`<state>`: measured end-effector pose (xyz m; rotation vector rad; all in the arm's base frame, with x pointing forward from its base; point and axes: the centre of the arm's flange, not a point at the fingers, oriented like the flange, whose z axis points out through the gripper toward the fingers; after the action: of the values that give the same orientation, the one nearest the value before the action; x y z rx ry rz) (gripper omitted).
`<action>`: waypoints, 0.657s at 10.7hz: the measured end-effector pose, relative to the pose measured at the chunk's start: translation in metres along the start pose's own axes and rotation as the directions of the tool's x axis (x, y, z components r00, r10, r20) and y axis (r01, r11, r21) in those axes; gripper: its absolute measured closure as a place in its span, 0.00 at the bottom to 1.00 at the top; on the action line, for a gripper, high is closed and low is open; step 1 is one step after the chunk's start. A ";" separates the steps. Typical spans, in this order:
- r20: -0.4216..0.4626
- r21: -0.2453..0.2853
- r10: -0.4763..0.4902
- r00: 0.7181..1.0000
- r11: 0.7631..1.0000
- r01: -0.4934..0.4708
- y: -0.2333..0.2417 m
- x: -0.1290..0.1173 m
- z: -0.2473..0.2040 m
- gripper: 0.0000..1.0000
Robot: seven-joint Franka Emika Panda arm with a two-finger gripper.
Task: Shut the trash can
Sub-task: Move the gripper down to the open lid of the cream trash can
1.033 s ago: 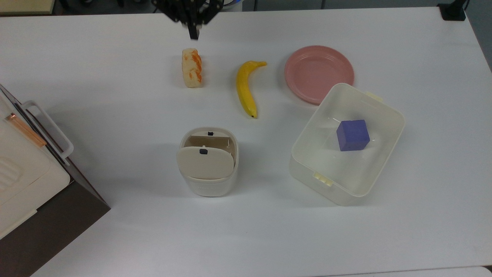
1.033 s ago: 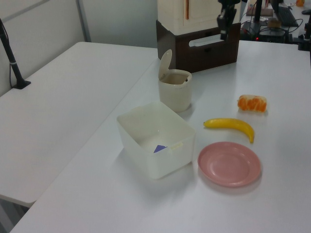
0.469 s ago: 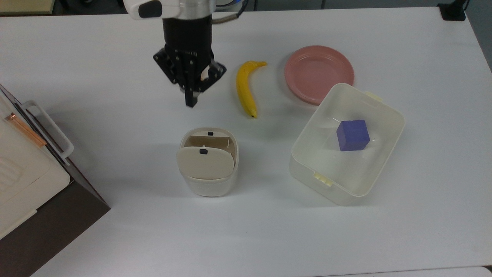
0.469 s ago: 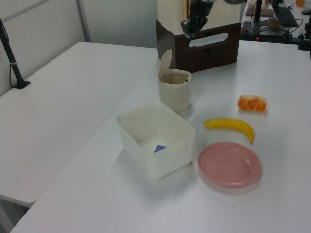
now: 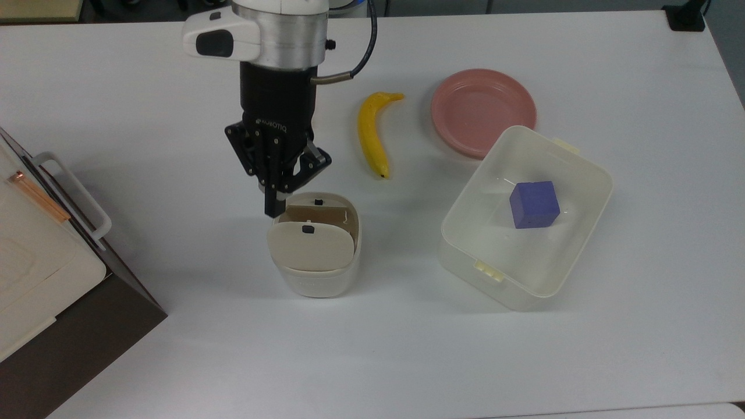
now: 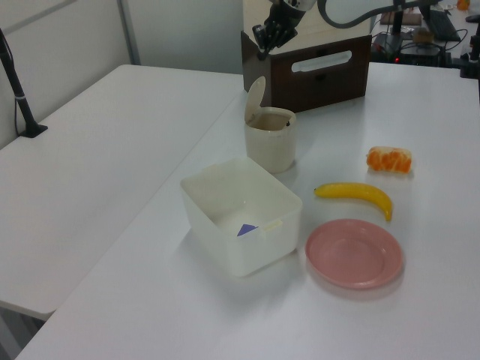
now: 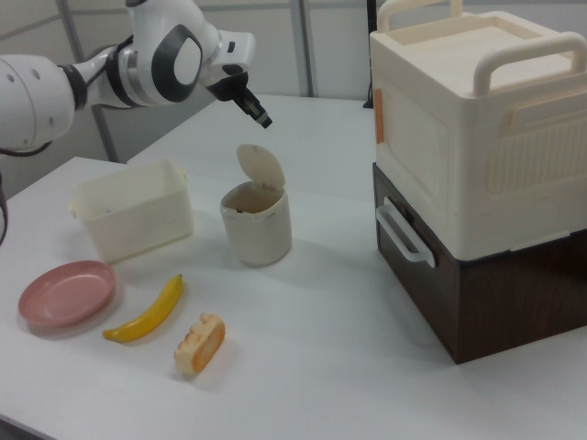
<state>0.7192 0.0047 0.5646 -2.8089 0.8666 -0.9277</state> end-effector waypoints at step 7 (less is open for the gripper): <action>-0.011 -0.073 -0.091 0.996 0.993 0.090 -0.037 -0.038 0.068 0.99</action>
<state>0.7504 0.0482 0.4969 -2.9287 0.7962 -0.9476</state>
